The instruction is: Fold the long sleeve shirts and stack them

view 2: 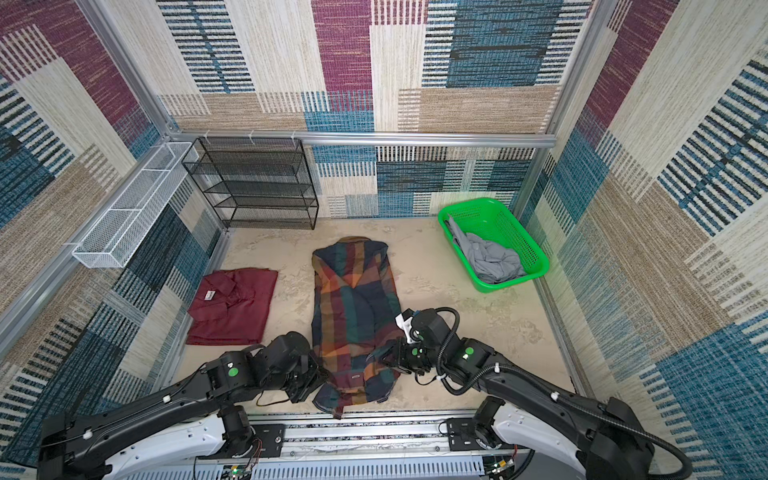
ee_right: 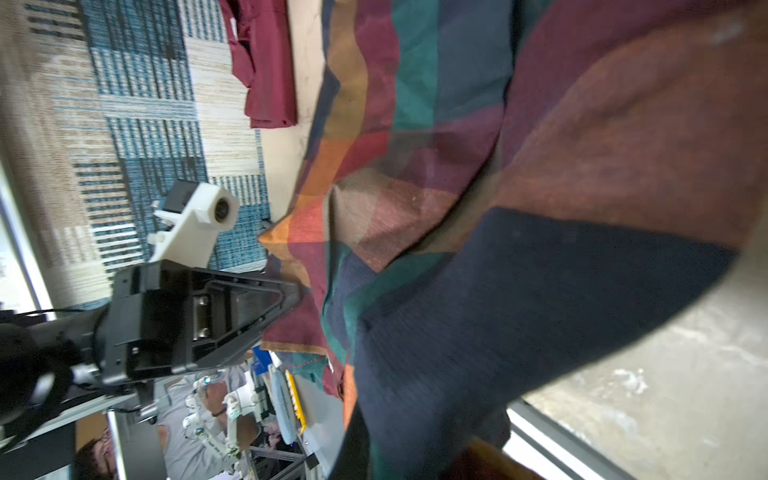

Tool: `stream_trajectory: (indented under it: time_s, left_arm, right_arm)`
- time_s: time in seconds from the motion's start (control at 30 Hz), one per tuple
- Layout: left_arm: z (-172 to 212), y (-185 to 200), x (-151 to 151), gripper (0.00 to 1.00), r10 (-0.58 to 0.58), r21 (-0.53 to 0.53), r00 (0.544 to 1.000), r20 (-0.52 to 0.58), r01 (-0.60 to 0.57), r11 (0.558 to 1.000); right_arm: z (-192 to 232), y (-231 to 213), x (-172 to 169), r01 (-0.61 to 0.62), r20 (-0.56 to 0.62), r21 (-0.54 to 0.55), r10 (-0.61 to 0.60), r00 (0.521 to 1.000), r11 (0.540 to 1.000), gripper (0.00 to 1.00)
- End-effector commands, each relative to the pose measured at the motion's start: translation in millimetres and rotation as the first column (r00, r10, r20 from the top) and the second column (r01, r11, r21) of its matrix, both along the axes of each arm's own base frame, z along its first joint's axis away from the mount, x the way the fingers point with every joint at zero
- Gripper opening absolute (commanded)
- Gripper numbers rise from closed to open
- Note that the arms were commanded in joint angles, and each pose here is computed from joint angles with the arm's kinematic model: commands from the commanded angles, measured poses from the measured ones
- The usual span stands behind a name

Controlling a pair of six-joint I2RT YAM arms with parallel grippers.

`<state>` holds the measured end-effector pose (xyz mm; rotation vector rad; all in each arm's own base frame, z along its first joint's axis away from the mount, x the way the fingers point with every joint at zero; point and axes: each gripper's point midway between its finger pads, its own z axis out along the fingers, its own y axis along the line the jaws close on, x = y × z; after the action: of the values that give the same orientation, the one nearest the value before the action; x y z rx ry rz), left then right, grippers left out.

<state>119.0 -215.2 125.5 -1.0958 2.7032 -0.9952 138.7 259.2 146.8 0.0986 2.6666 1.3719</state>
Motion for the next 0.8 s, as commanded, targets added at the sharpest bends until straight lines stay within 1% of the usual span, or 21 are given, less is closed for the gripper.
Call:
stream_trajectory:
  time_s: [0.0,0.1,0.27,0.33,0.47,0.67,0.77]
  left_arm:
    - [2.5,18.3,8.0,0.00,0.140,0.032,0.990,0.022,-0.140,0.990]
    - [9.2,32.5,16.3,0.00,0.195,0.078,0.979,0.066,-0.199,0.977]
    - [10.2,51.4,37.7,0.00,0.312,0.063,0.945,0.095,-0.319,0.946]
    - [2.8,54.1,43.7,0.00,0.326,0.078,0.942,0.076,-0.331,0.940]
    - [-16.3,48.5,53.1,0.00,0.325,0.099,0.946,0.011,-0.324,0.941]
    - [-30.4,49.0,78.6,0.00,0.334,0.140,0.942,-0.010,-0.330,0.934]
    - [-36.6,48.1,89.3,0.00,0.330,0.144,0.944,-0.020,-0.324,0.935]
  right_arm:
    - [3.4,-5.0,2.7,0.073,-0.031,-0.004,-0.073,0.997,0.997,0.00]
    - [3.6,3.5,9.9,0.047,-0.017,-0.028,-0.048,0.999,0.998,0.00]
    - [3.9,20.4,30.6,0.017,0.005,-0.040,-0.017,1.000,0.999,0.00]
    - [2.4,22.5,42.6,0.016,0.013,-0.039,-0.016,1.000,0.999,0.00]
    - [-9.1,21.5,58.4,0.014,-0.007,-0.036,-0.014,1.000,0.999,0.00]
    - [-22.0,25.4,78.0,0.005,-0.010,-0.049,-0.005,1.000,0.999,0.00]
    - [-32.0,23.5,85.6,0.001,-0.027,-0.052,-0.002,1.000,0.999,0.00]
